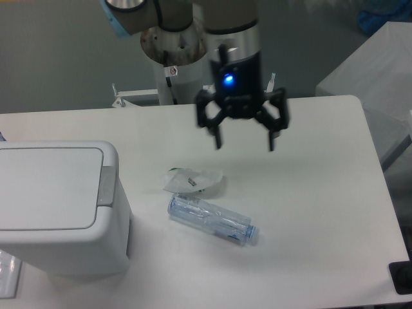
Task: Open the trash can
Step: 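Move the open gripper toward the white trash bin lid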
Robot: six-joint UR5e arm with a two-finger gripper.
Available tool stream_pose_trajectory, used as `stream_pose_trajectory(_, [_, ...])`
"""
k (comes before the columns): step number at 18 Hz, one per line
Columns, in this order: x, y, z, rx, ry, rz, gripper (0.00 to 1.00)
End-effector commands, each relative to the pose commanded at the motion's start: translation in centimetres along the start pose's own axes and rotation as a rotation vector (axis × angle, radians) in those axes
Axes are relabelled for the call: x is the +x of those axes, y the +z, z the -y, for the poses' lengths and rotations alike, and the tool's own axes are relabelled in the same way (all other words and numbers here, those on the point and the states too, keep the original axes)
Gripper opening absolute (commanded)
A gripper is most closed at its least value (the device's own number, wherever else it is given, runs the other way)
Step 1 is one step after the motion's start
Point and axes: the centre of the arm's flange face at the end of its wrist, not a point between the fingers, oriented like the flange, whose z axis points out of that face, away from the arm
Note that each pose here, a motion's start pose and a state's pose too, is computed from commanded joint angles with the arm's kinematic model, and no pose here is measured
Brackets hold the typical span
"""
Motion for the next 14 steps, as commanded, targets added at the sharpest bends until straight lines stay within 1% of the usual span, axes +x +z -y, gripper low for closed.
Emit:
stream_pose_trajectory(3, [1.5, -0.5, 0.6, 0.047, -0.161, -0.105, 1.0])
stream_pose_trajectory(5, [2.0, -0.6, 0.7, 0.053, -0.213, -0.153, 1.0])
stream_pose_trajectory(8, [3.4, 0.1, 0.4, 0.04, -0.221, -0.213, 1.0])
stream_pose_trajectory(14, [4.4, 2.4, -1.3, -0.019, -0.235, -0.232, 1.0])
